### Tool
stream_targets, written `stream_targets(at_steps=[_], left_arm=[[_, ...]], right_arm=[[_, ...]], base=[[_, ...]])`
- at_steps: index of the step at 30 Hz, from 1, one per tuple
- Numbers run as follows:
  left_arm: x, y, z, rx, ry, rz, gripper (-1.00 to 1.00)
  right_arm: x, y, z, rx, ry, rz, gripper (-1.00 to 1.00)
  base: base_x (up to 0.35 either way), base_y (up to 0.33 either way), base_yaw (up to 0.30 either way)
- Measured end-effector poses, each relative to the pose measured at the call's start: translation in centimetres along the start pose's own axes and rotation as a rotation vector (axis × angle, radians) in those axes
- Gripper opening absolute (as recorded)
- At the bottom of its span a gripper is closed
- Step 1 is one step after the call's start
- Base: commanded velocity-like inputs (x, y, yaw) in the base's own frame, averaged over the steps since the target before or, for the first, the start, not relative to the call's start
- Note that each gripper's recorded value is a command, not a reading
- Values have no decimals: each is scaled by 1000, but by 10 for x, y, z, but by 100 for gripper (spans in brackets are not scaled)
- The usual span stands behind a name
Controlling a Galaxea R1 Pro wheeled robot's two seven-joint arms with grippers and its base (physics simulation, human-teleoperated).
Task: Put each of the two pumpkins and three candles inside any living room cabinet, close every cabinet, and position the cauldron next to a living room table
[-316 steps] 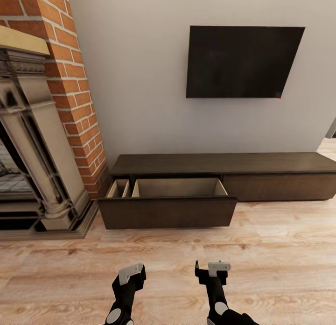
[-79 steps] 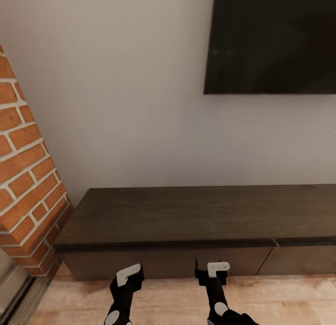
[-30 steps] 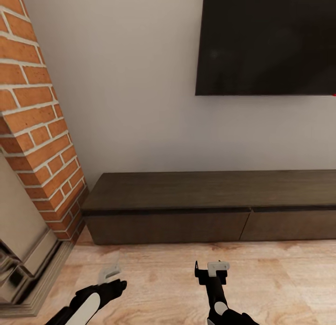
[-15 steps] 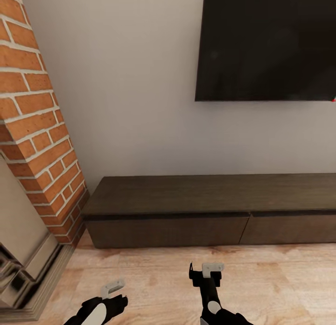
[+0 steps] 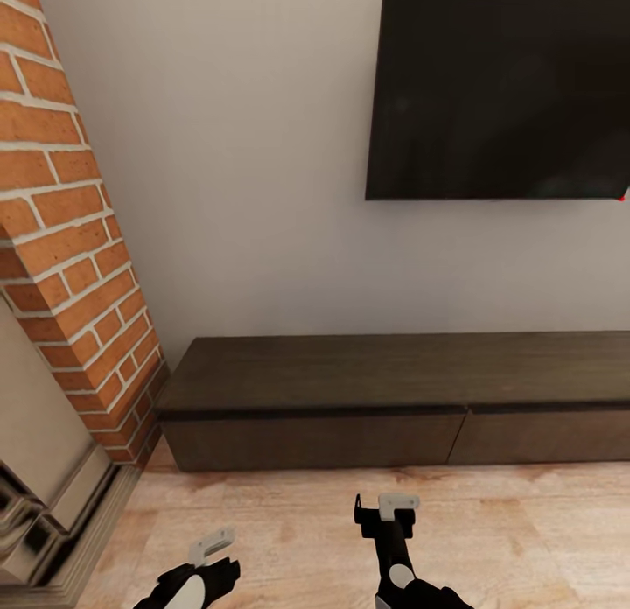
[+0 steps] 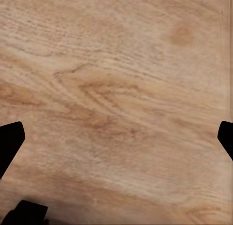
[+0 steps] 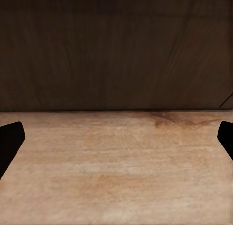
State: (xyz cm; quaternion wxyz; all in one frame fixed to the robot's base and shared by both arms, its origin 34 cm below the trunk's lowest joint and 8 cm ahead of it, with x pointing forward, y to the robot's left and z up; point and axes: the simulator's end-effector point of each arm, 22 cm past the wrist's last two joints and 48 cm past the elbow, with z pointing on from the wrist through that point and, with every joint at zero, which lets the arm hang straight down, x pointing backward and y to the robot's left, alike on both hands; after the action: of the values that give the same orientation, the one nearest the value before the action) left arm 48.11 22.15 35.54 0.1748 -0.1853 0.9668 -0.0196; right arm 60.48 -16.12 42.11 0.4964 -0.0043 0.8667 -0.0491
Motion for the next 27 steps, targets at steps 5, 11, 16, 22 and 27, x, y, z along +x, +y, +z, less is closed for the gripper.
stream_targets(at_steps=[5, 11, 16, 22, 27], left_arm=[[-3, -5, -9, 4, 3, 1, 100], [-5, -8, -19, 0, 11, 0, 100], [-8, -6, -26, -9, 17, 0, 100], [-12, -6, -37, -13, 21, -1, 100], [-16, -10, -46, -11, 22, -2, 100]], right_arm=[[-11, -1, -3, -1, -2, 0, 100], [-22, -3, -8, 5, 4, 0, 100], [-31, -5, -11, 11, 8, 1, 100], [-41, -8, -15, 16, 12, -1, 100], [-51, -9, -19, 17, 13, -1, 100]], base=[[0, 0, 0], [0, 0, 0], [0, 0, 0], [0, 0, 0], [0, 0, 0]])
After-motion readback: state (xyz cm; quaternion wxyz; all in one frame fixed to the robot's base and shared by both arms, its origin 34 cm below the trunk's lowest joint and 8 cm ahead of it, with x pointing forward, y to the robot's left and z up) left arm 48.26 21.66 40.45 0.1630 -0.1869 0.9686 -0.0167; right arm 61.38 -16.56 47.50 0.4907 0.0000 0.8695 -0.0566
